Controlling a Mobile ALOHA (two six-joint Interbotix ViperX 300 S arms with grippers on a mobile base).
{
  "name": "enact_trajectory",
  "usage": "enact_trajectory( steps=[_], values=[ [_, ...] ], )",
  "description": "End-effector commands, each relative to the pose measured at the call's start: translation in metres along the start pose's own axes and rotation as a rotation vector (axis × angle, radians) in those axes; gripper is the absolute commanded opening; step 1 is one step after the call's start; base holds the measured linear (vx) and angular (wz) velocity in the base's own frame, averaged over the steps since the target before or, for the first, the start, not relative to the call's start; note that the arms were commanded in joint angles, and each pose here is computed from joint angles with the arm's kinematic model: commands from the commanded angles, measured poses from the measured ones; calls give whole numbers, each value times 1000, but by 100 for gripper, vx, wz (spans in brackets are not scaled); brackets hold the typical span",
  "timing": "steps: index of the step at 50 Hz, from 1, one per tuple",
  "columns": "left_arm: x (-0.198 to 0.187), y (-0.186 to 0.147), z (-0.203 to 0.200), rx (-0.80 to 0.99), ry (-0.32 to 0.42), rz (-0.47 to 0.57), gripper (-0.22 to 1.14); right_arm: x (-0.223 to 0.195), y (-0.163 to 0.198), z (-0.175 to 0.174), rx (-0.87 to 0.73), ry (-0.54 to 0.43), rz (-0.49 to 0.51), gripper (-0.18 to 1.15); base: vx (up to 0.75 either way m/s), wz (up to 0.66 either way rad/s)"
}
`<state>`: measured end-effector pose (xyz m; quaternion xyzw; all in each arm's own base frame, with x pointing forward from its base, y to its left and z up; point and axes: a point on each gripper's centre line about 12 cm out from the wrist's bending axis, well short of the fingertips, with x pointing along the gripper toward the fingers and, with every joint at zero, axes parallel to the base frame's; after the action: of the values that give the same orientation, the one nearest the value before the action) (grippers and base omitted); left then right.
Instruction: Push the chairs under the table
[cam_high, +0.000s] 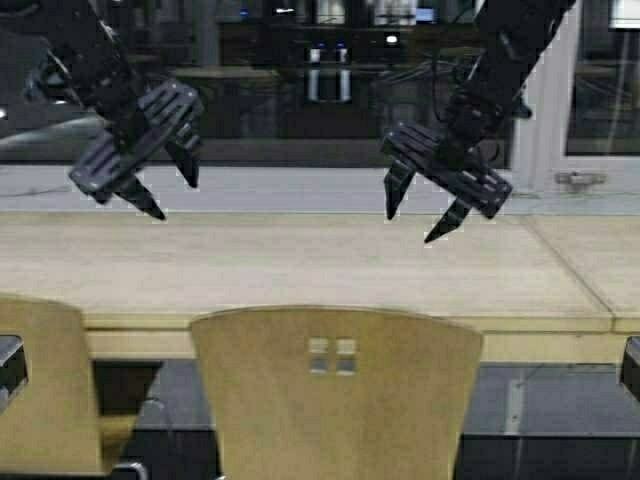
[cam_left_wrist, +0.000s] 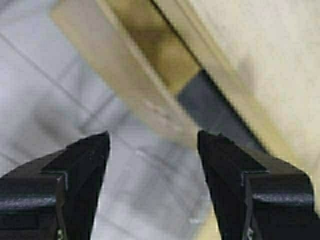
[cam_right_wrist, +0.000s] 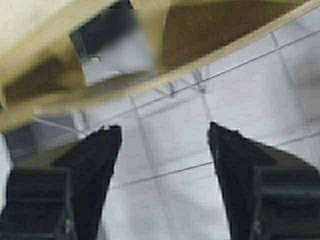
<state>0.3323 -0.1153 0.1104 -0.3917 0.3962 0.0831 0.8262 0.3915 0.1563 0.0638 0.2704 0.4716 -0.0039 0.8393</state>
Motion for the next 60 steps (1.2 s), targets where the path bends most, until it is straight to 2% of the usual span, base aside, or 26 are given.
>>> enact_trajectory(
  steps=[1,8,12,19,27,43,49,60],
  values=[
    [-19,-17,9,239,-44,-75,88,-30,19,12,-172,-103,59,89,-14,21],
    [-35,-23,11,518,-67,-113,88,-51,26,18,-433,-150,74,89,-17,21],
    [-40,-20,7,694,-48,-113,88,-63,25,16,-524,-166,75,89,-18,27],
    [-41,-7,-1,914,-22,-94,88,-83,36,26,-544,-217,105,89,-14,41],
    [-43,-11,1,946,-33,-102,88,-100,39,28,-556,-244,122,89,-15,62],
    [-60,-25,9,973,-84,-142,88,-103,36,21,-569,-206,115,89,-22,43],
    [-61,-27,10,962,-81,-144,88,-107,40,22,-572,-173,117,89,-25,25],
    [-61,-33,12,927,-82,-153,88,-111,43,23,-573,-171,122,89,-28,26]
  ],
)
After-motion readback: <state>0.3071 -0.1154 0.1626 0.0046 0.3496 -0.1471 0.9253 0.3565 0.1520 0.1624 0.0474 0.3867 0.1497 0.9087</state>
